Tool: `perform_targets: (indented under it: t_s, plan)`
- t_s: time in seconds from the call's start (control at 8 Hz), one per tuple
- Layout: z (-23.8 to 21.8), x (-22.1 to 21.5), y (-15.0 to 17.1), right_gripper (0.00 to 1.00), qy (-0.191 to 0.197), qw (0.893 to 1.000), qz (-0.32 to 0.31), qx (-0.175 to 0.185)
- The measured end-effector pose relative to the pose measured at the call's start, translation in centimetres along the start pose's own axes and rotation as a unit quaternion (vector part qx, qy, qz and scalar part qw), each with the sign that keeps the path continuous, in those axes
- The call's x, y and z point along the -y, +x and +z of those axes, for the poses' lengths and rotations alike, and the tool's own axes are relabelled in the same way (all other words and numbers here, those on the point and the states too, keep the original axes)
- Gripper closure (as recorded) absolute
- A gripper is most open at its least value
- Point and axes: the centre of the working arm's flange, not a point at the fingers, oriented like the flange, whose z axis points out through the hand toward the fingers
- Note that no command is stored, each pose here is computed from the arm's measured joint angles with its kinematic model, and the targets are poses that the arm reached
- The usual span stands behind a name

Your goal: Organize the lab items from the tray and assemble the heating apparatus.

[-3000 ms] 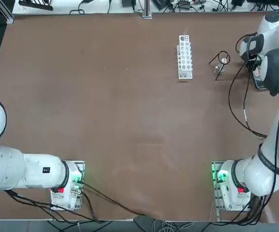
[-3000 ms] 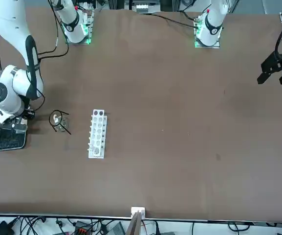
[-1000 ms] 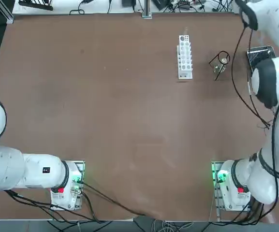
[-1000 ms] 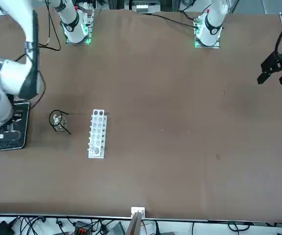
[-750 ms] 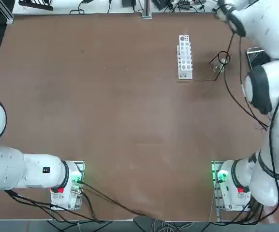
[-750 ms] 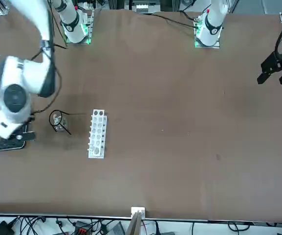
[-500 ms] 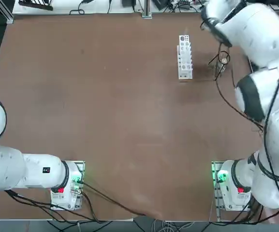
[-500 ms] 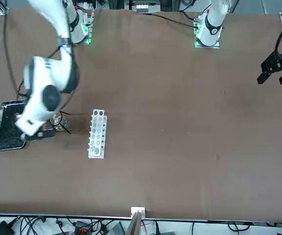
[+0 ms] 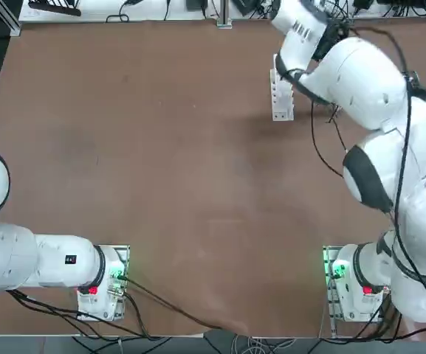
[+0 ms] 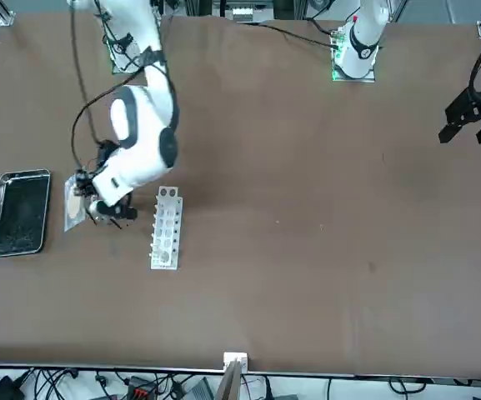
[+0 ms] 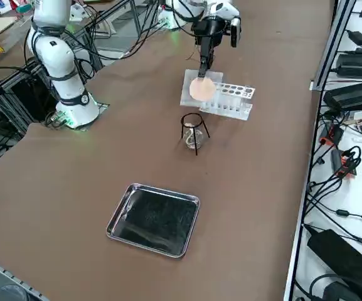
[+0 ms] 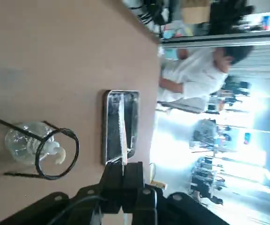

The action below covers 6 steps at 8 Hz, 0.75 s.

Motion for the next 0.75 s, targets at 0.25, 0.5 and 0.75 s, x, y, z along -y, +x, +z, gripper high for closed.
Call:
perform_targets:
  t_s: [0.25,0.5,0.75]
  plan:
    - [0.7,3.9,-1.8,0.98,-0.047,0.999,-0.001,-0.004]
    - [3.1,5.4,-2.9,0.98,-0.091,0.996,-0.018,0.000]
    - [4.3,6.0,-3.2,0.98,-0.104,0.994,-0.019,0.003]
